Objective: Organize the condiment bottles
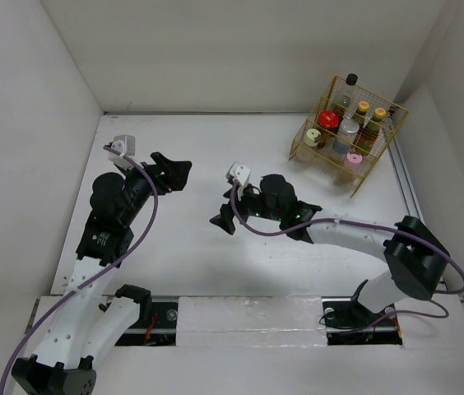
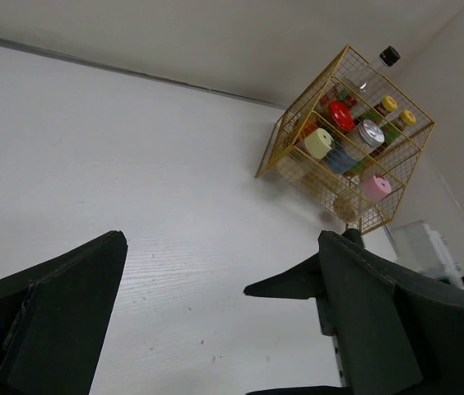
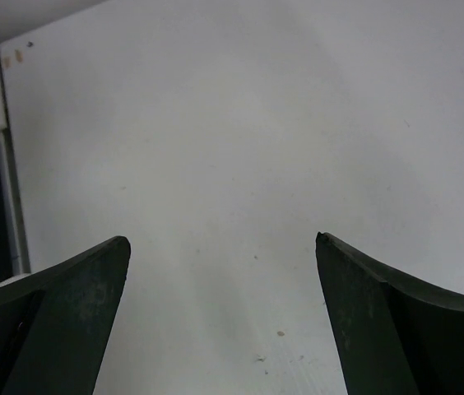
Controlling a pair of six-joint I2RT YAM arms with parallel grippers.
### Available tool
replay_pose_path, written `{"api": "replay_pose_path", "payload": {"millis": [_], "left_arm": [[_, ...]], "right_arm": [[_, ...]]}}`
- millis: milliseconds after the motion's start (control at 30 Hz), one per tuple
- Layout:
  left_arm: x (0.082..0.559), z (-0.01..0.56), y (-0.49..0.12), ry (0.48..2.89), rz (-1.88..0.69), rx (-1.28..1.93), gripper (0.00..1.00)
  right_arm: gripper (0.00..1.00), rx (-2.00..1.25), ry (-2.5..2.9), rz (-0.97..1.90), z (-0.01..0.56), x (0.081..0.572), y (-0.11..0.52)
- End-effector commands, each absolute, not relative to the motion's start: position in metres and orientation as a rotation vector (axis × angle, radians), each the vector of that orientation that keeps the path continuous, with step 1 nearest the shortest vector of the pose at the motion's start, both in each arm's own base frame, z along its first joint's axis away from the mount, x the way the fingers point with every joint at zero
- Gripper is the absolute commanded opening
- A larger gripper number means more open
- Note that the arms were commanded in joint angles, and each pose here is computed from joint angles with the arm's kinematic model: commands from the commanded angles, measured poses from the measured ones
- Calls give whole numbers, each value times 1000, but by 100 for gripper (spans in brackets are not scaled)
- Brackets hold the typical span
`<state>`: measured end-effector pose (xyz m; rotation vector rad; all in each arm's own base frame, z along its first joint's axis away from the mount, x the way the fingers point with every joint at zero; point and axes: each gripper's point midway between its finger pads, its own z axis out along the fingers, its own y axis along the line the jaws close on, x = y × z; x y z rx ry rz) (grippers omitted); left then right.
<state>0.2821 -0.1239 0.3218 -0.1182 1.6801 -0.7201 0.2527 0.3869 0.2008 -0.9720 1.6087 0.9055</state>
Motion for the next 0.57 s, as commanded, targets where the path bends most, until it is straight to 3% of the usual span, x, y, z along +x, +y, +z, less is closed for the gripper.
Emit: {"api": "replay_pose_path", "payload": {"millis": [0,267,533], "left_arm": [[280,344,-127,1611,-762,-98,99],[282,341,-130,1613,-769,-91,99],[280,348,-135,1609,-802,-73,99]], "right_arm": [[100,-907,1530,902,215,268,402],[100,-897,1604,853,187,278,402],[100,-864,1590,815,204,281,394]]}}
